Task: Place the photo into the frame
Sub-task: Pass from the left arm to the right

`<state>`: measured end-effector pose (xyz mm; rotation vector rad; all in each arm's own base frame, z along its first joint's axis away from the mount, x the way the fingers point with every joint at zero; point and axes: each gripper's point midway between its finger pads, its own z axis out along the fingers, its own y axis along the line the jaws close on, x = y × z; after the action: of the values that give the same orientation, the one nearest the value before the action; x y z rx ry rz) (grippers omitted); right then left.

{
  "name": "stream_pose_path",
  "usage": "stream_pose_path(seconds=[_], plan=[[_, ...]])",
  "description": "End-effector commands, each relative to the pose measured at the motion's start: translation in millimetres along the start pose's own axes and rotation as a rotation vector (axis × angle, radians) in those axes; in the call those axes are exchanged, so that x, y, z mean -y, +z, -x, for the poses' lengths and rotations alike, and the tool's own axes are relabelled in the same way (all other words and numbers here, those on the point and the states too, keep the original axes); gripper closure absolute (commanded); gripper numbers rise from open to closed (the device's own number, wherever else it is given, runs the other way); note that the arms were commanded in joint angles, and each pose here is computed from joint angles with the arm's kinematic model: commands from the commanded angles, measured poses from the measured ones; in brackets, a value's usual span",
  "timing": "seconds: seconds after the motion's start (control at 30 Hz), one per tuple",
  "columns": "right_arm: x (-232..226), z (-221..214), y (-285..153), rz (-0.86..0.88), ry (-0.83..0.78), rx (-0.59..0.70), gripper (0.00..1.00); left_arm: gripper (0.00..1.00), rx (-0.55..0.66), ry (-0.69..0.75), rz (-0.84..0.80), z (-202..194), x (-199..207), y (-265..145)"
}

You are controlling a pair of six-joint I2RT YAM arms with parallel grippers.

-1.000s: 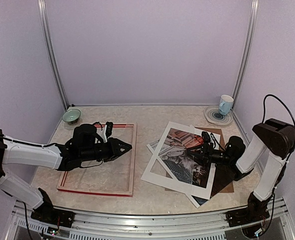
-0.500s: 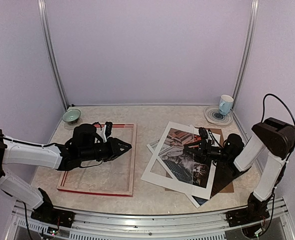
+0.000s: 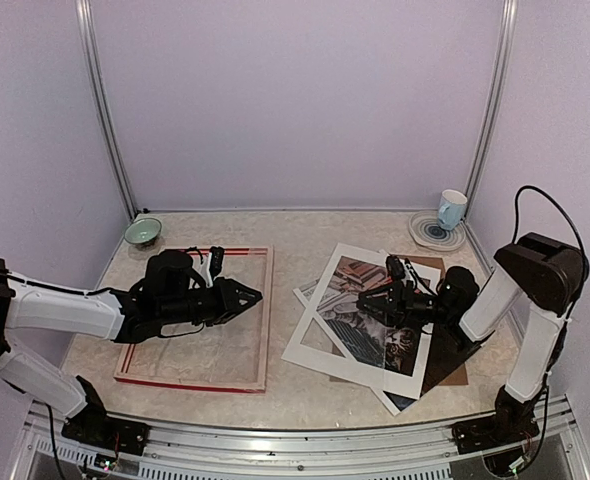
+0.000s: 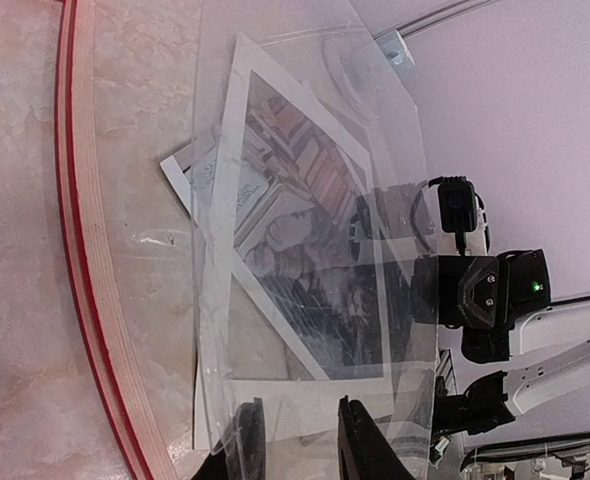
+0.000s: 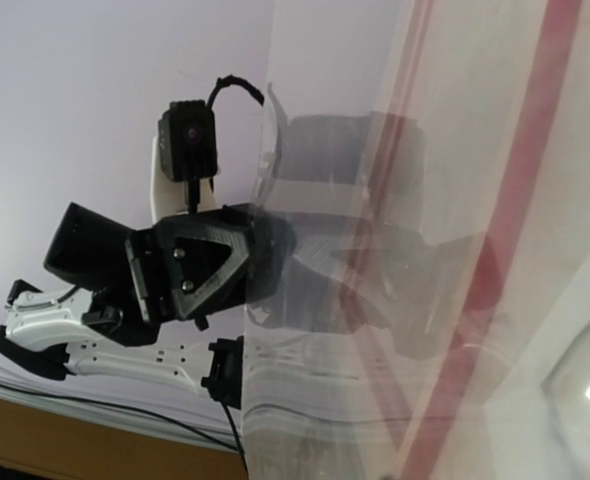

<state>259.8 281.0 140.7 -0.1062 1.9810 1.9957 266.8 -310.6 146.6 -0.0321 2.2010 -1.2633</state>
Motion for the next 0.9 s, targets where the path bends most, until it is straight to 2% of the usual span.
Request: stream_pose_path(seconds=[0.0,0.13,0.3,0.43,0.77,0.87], plan=[[0.2,-7.0,8.8,0.014,-0.007,-0.048,0.64,0.73,0.002,0.0,-0.028,0.2,2.5,1.2],[1.9,-9.3,9.3,0.013,0.0,-0.059,0.7,0.73,0.006,-0.003,-0.022,0.0,0.7,0.1],[4.3,-13.3,8.9,0.01,0.01,-0.078,0.9,0.72,0.018,-0.007,-0.009,2.2,-3.0,-2.7],[2.3,-15.1,8.1,0.014,0.007,-0.085,0.99,0.59,0.021,-0.012,0.002,2.9,-6.6,-3.8],[-4.7,-9.9,12.4,0.018,-0.006,-0.099,1.0,0.3,0.08,-0.018,0.096,17.1,-27.6,-17.5],[-1.1,-8.1,16.7,-0.005,0.003,-0.115,1.0,0.25,0.123,-0.02,0.141,27.4,-35.9,-27.8]])
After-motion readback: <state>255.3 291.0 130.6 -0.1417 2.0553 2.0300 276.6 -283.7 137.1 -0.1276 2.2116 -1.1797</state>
